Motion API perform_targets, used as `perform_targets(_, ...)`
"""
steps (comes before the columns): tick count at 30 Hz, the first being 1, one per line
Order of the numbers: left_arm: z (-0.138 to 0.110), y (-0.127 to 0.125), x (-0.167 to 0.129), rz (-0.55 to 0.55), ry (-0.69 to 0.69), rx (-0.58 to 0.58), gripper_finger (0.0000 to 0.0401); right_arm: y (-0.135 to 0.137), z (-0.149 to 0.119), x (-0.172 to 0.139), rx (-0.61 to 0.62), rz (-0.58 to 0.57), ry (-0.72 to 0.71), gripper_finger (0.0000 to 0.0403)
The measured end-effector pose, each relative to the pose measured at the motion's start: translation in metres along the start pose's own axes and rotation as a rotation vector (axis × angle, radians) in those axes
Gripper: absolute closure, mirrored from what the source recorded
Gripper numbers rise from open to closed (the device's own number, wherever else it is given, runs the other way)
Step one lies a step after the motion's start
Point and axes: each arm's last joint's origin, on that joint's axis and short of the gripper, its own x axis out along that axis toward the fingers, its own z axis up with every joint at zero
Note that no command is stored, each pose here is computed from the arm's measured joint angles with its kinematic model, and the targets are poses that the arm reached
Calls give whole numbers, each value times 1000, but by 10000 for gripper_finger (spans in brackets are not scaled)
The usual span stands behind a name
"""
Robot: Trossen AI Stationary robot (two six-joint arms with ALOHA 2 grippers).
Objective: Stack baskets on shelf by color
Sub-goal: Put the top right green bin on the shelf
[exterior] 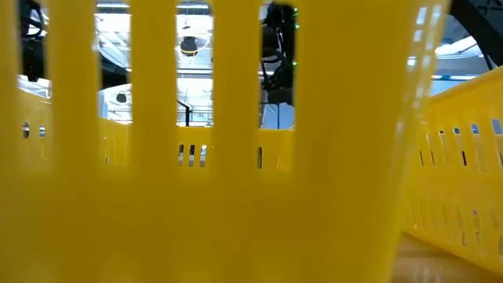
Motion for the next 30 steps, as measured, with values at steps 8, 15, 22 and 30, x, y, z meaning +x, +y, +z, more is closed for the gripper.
perform_targets(8, 0, 0, 0, 0, 0, 0, 401, -4, -6, -1, -29, -85, 27, 403)
perform_targets(15, 0, 0, 0, 0, 0, 0, 401, -5, -1, 1, -8, -57, 10, 403)
perform_targets(22, 0, 0, 0, 0, 0, 0, 401, 4, -4, -2, -12, -13, -3, 403)
perform_targets(30, 0, 0, 0, 1, -1, 1, 401, 0, -23, 11, 28, 30, 14, 403)
